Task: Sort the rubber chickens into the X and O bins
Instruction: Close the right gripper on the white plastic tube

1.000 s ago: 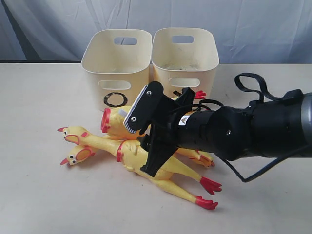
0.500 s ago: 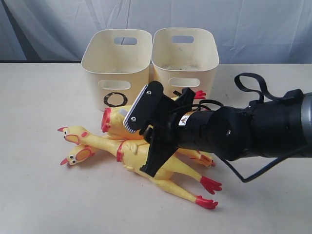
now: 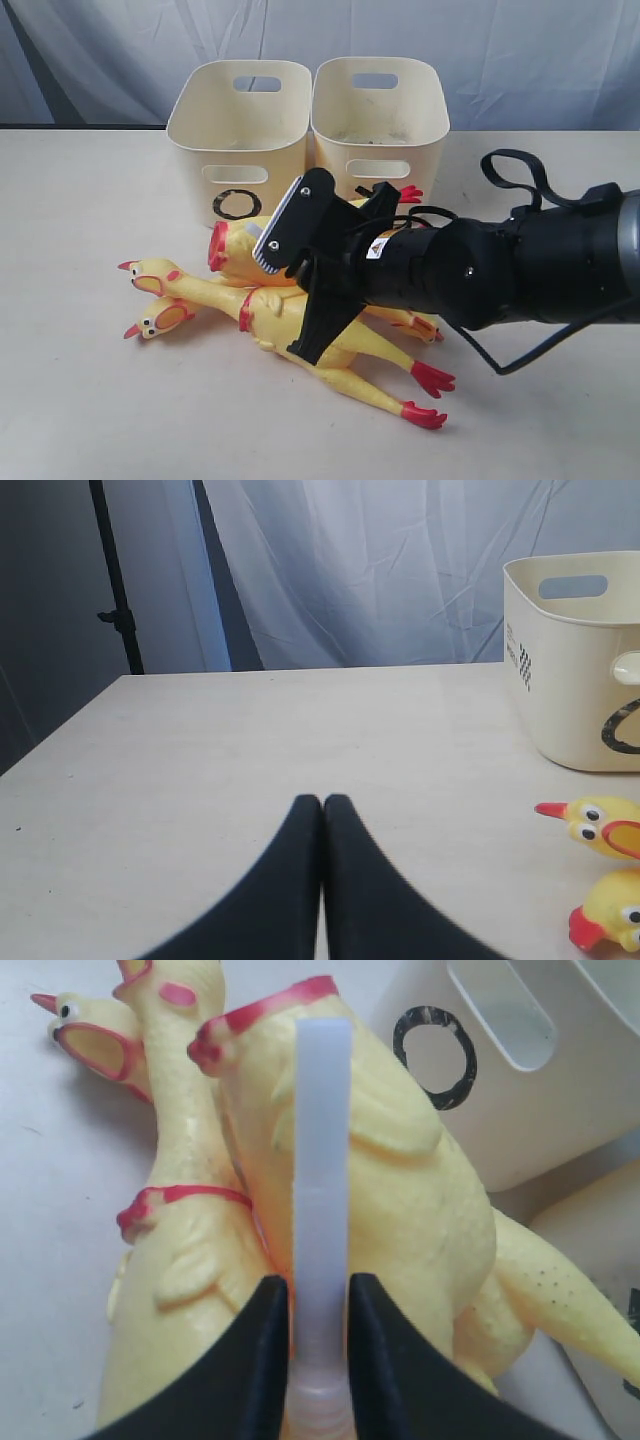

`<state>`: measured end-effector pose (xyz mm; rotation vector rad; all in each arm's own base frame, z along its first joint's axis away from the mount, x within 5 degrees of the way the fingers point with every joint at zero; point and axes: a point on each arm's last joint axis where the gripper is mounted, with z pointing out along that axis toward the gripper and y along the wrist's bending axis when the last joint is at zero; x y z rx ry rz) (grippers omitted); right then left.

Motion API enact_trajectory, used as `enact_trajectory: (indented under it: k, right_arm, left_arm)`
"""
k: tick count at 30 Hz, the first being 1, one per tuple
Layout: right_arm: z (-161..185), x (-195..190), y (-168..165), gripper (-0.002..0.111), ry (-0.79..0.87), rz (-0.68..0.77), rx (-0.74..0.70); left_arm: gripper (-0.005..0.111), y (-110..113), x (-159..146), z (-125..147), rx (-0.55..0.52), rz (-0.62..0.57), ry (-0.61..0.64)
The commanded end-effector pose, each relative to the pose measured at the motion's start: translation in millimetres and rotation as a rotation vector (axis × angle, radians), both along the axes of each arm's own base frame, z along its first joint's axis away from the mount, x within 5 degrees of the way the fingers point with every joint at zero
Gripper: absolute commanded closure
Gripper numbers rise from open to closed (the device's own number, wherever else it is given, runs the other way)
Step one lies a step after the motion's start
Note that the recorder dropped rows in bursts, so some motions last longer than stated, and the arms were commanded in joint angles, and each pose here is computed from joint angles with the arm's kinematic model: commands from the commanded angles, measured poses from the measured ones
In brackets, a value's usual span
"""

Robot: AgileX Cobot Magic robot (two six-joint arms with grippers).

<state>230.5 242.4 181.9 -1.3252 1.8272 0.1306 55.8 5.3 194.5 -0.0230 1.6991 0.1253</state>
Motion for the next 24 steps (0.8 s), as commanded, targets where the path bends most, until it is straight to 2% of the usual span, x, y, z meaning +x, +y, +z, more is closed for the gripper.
enact_trajectory:
  k: [1, 3, 11, 24]
  right_arm:
    - [0.6, 0.7, 1.5, 0.102, 0.000, 0.002, 0.002]
    - [0.4, 0.5, 1.5, 0.109, 0.003, 0.002, 0.002]
    - [10.8, -1.7, -0.1, 0.109, -0.010, 0.006, 0.022]
    - [87.6, -26.8, -20.6, 0.109, -0.083, 0.022, 0.204]
  left_arm:
    - [0.107, -0.2, -0.2, 0.0, 0.007, -0.004, -0.008]
    - [0.107, -0.2, -0.2, 0.0, 0.007, -0.004, -0.008]
    - [0.107, -0.2, -0.2, 0.0, 0.007, -0.004, -0.008]
    - [0.107, -0.2, -0.2, 0.0, 0.007, -0.004, -0.008]
